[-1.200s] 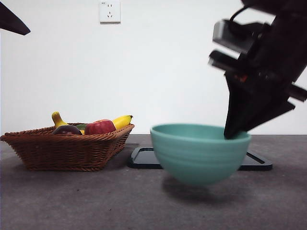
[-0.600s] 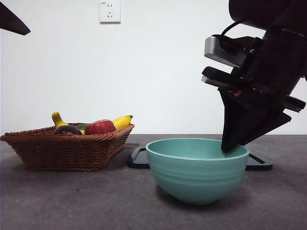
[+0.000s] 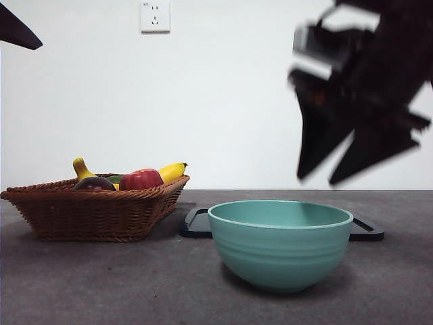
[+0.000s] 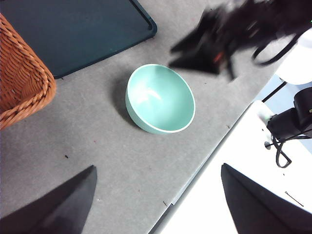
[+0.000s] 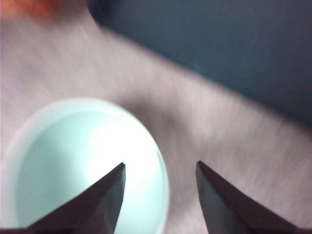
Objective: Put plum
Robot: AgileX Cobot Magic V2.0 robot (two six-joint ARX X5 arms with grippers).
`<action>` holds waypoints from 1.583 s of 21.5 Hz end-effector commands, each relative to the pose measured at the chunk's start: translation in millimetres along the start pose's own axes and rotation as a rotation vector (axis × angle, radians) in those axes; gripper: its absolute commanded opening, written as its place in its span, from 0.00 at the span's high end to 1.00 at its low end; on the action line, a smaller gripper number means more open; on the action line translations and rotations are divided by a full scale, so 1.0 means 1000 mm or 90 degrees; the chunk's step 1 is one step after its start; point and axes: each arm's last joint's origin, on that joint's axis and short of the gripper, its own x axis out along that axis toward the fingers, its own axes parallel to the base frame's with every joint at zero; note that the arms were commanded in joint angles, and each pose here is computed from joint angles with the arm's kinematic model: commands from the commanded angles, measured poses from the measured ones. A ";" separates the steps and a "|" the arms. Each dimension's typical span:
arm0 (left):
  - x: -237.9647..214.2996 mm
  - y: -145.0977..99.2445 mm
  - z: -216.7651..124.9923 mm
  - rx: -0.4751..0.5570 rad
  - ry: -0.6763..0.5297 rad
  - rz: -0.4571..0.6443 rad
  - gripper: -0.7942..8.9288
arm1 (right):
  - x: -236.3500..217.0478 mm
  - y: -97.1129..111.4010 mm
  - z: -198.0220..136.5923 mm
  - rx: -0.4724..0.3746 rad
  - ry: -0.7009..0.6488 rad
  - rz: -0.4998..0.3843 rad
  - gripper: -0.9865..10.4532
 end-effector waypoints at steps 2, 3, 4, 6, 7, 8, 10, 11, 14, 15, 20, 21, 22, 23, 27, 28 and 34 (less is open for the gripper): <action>-0.001 -0.002 0.004 0.013 -0.005 -0.005 0.50 | -0.037 0.011 0.018 -0.007 -0.048 0.030 0.71; -0.001 -0.002 0.004 0.013 -0.005 -0.005 0.50 | -0.049 0.013 0.019 -0.009 -0.053 0.040 0.71; -0.001 -0.002 0.004 0.013 -0.005 -0.005 0.50 | -0.061 0.015 0.020 -0.011 -0.059 0.055 0.71; -0.001 -0.002 0.004 0.013 -0.005 -0.005 0.50 | -0.083 0.018 0.018 -0.018 -0.074 0.072 0.71; -0.001 -0.002 0.004 0.013 -0.005 -0.005 0.50 | -0.092 0.019 0.016 -0.024 -0.083 0.085 0.71; -0.001 -0.002 0.004 0.013 -0.005 -0.005 0.50 | -0.101 0.020 0.012 -0.027 -0.084 0.111 0.71; -0.001 -0.002 0.003 0.012 -0.005 -0.005 0.50 | -0.115 0.021 0.002 -0.030 -0.070 0.153 0.71; -0.001 -0.002 0.003 0.012 -0.005 -0.005 0.50 | -0.120 0.021 -0.003 -0.029 -0.058 0.164 0.71; -0.001 -0.002 0.003 0.012 -0.004 -0.005 0.50 | -0.131 0.019 -0.016 -0.029 -0.021 0.180 0.71; -0.001 -0.002 0.003 0.012 -0.004 -0.005 0.50 | -0.134 0.019 -0.019 -0.029 -0.014 0.181 0.71; -0.001 -0.002 0.003 0.012 -0.004 -0.005 0.50 | -0.137 0.018 -0.023 -0.036 -0.013 0.178 0.71; -0.001 -0.002 0.003 0.012 -0.004 -0.005 0.50 | -0.137 0.018 -0.023 -0.039 -0.013 0.178 0.71; -0.001 -0.002 0.003 0.012 -0.004 -0.005 0.50 | -0.137 0.018 -0.023 -0.041 -0.013 0.178 0.71; -0.001 -0.002 0.003 0.012 -0.004 -0.005 0.50 | -0.137 0.018 -0.023 -0.041 -0.013 0.178 0.71; -0.001 -0.002 0.003 0.012 -0.004 -0.005 0.50 | -0.137 0.018 -0.023 -0.042 -0.013 0.178 0.71; -0.001 -0.002 0.003 0.012 -0.004 -0.005 0.50 | -0.137 0.018 -0.023 -0.042 -0.013 0.178 0.71; -0.001 -0.002 0.003 0.012 -0.004 -0.005 0.61 | -0.137 0.018 -0.023 -0.042 -0.013 0.178 0.74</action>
